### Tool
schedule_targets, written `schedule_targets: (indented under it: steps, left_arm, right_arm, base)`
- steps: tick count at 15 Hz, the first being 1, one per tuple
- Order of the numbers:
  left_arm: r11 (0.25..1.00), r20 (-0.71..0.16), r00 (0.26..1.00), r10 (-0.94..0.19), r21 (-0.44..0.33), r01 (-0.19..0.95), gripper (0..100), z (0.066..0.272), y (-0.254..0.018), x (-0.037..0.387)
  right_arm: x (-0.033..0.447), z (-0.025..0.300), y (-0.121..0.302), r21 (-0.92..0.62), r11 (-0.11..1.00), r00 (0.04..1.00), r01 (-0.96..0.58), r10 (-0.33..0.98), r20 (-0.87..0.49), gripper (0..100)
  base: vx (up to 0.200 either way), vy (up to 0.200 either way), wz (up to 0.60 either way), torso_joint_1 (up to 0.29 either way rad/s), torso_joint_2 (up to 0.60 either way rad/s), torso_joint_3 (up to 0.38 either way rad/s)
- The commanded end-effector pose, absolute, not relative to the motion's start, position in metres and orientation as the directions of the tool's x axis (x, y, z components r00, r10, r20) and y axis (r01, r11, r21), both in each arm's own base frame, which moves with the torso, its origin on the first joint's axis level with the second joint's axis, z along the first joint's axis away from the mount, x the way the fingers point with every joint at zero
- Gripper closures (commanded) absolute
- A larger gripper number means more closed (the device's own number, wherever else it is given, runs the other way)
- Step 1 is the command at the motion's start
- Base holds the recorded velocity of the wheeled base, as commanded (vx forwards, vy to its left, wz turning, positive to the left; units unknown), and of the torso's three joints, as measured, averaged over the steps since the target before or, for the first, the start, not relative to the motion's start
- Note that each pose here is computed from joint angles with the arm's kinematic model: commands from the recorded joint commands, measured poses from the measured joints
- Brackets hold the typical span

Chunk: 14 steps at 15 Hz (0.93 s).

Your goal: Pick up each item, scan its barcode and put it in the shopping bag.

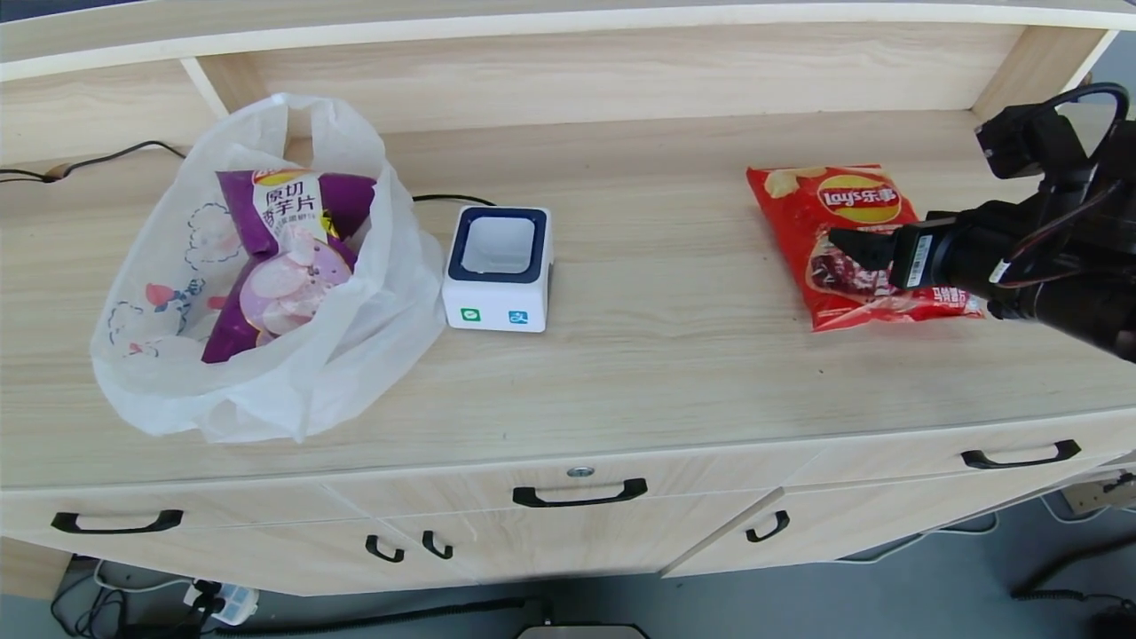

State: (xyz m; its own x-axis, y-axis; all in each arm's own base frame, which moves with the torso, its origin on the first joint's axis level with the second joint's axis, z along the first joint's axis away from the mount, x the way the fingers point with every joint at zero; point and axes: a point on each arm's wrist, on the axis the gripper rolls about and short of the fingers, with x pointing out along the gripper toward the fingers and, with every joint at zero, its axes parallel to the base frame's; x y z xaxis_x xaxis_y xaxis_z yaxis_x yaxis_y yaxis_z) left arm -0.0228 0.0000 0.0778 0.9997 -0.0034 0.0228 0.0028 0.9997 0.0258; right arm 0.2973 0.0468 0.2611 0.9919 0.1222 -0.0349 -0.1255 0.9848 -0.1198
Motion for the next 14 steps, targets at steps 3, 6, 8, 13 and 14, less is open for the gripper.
schedule_targets:
  steps: [3,6,8,13,14]
  left_arm:
    - [1.0,0.021,1.0,-0.003,0.026,0.003,0,0.078,0.0,-0.023]
    - [1.0,0.025,1.0,-0.003,0.025,0.002,0,0.078,0.0,-0.023]
    - [1.0,0.025,1.0,-0.003,0.028,0.002,0,0.078,0.0,-0.023]
    - [1.0,0.023,1.0,-0.003,0.025,0.003,0,0.078,0.0,-0.023]
    - [1.0,0.023,1.0,-0.003,0.025,0.003,0,0.078,0.0,-0.023]
  right_arm:
    - [0.322,0.253,0.044,-0.118,0.987,0.993,-0.11,0.104,-0.057,0]
    - [0.328,0.245,0.043,-0.116,0.986,0.99,-0.123,0.114,-0.081,0]
    - [0.332,0.24,0.045,-0.105,0.986,0.988,-0.133,0.123,-0.095,0]
    - [0.339,0.252,0.055,-0.109,0.978,0.983,-0.178,0.174,-0.051,0]
    - [0.339,0.253,0.056,-0.109,0.977,0.983,-0.181,0.177,-0.046,0]
  base:
    - [0.0,0.0,0.0,0.0,0.0,0.0]
    - [0.0,0.0,0.0,0.0,0.0,0.0]
    - [0.0,0.0,0.0,0.0,0.0,0.0]
    - [0.0,0.0,0.0,0.0,0.0,0.0]
    - [0.0,0.0,0.0,0.0,0.0,0.0]
